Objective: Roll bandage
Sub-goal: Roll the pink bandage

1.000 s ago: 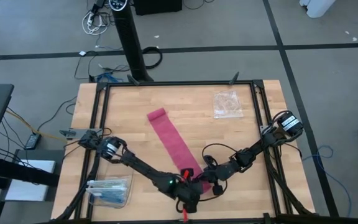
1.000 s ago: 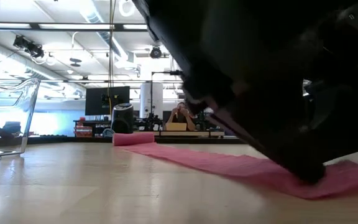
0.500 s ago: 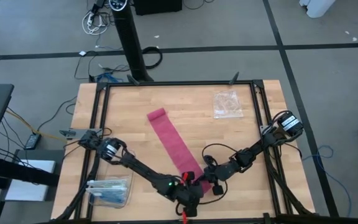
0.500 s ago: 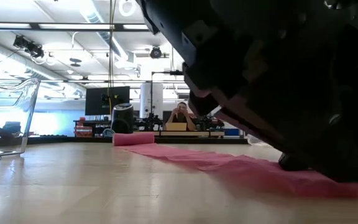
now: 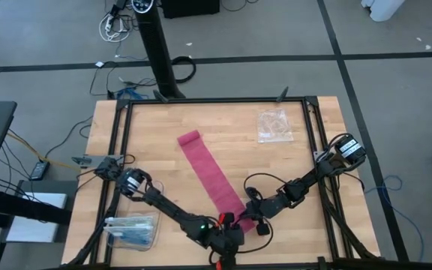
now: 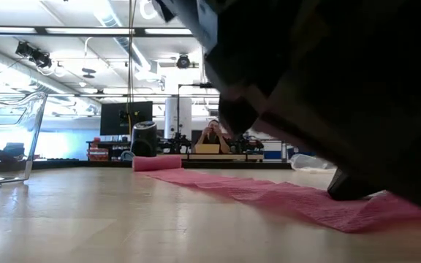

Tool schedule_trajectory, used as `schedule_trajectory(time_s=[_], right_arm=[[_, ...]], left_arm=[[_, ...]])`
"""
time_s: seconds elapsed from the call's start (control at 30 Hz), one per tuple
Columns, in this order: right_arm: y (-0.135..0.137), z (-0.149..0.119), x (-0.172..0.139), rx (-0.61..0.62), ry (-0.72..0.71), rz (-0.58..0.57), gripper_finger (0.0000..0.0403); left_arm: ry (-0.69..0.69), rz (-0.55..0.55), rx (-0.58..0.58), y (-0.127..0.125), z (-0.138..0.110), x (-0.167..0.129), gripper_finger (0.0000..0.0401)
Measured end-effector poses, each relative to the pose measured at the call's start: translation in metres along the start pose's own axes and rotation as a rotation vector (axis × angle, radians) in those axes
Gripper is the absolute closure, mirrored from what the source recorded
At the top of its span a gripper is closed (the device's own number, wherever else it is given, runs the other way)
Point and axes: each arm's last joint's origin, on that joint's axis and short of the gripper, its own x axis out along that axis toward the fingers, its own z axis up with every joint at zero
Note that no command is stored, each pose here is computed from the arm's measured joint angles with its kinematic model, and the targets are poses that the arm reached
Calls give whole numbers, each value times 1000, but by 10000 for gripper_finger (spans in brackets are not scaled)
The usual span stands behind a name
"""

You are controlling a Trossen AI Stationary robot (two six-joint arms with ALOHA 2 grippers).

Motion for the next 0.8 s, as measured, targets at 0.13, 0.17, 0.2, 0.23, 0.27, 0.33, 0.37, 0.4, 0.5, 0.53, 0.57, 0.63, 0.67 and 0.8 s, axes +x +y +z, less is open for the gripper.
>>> schedule_trajectory(time_s=[0.13,0.17,0.2,0.23,0.27,0.33,0.37,0.4,0.5,0.53,0.57,0.63,0.67,0.8], right_arm=[[0,0,0,0,0,-1,403],[0,0,0,0,0,-1,403],[0,0,0,0,0,-1,403],[0,0,0,0,0,-1,403],[0,0,0,0,0,-1,403],[0,0,0,0,0,-2,403],[0,0,0,0,-1,-2,403],[0,0,0,0,-1,-2,403],[0,0,0,-1,-1,-2,403],[0,0,0,-2,-1,-2,403],[0,0,0,-3,-1,-2,403],[0,0,0,-2,-1,-2,403],[0,0,0,-2,-1,-1,403],[0,0,0,-2,-1,-2,403]], left_arm=[[-57,63,31,-5,13,-12,394],[-58,87,44,-4,15,-15,394],[-55,101,48,-3,16,-17,393],[-47,103,50,-2,16,-17,391],[-28,98,53,-1,14,-16,388],[21,68,51,4,12,-12,380],[36,64,45,6,11,-12,375],[40,65,38,8,12,-11,368],[53,72,36,13,12,-9,345],[60,68,37,15,12,-9,336],[66,61,39,16,13,-8,327],[82,31,37,19,13,-6,309],[86,25,41,20,13,-5,301],[97,29,70,21,12,-3,279]])
